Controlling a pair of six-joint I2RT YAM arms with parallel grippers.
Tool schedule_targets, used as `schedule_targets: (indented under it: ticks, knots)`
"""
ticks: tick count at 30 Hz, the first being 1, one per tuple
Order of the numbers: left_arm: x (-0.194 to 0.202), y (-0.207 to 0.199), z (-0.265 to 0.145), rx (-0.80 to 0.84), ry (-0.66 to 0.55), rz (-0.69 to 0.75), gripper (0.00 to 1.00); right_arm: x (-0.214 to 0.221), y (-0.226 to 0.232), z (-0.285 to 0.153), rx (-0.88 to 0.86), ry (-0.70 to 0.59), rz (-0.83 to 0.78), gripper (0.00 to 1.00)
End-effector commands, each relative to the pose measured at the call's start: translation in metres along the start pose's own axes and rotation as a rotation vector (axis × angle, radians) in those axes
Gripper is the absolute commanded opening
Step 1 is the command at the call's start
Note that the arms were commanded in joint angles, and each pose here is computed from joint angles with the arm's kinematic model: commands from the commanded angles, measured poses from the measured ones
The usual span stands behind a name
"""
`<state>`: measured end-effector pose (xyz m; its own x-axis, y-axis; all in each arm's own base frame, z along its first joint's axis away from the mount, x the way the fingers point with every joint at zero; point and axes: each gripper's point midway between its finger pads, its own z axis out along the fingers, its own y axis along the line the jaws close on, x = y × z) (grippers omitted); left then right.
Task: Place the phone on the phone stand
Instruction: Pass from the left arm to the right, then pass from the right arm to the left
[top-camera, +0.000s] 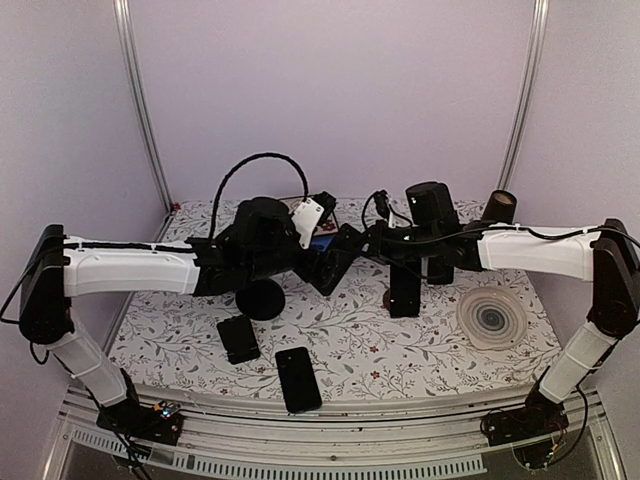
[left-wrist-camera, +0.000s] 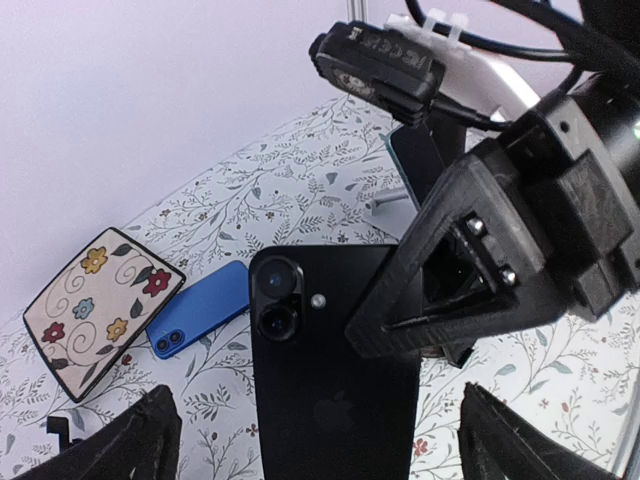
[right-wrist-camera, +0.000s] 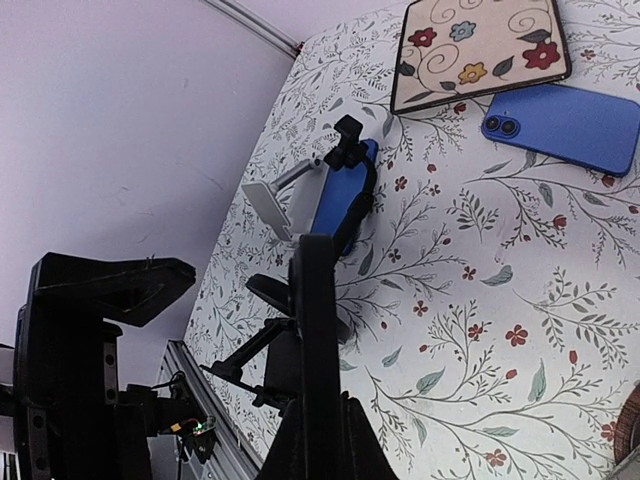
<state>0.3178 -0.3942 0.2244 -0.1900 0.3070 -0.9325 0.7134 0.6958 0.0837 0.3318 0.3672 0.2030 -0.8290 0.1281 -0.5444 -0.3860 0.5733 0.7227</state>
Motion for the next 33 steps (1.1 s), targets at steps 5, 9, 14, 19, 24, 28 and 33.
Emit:
schedule_targets:
  ticks: [5, 9, 14, 19, 24, 28, 33]
  knots:
    - [-0.020, -0.003, -0.040, -0.066, -0.150, 0.058, 0.96, -0.030, 0.033, -0.034, -0.054, -0.132, -0.018, 0.02]
    - [-0.022, -0.001, -0.057, -0.116, -0.210, 0.084, 0.95, -0.036, 0.037, -0.044, -0.050, -0.167, -0.005, 0.02]
    - [-0.017, -0.002, -0.071, -0.178, -0.252, 0.133, 0.93, -0.045, 0.044, -0.061, -0.054, -0.223, 0.024, 0.02]
    - [-0.014, -0.004, -0.074, -0.252, -0.247, 0.175, 0.88, -0.052, 0.055, -0.075, -0.078, -0.256, 0.059, 0.02]
    - [-0.017, -0.005, -0.075, -0.325, -0.247, 0.214, 0.83, -0.057, 0.068, -0.088, -0.116, -0.283, 0.096, 0.02]
    - [-0.018, -0.010, -0.075, -0.368, -0.252, 0.264, 0.81, -0.060, 0.075, -0.093, -0.136, -0.292, 0.122, 0.02]
    - [-0.021, -0.013, -0.071, -0.418, -0.248, 0.321, 0.80, -0.059, 0.079, -0.093, -0.158, -0.272, 0.164, 0.02]
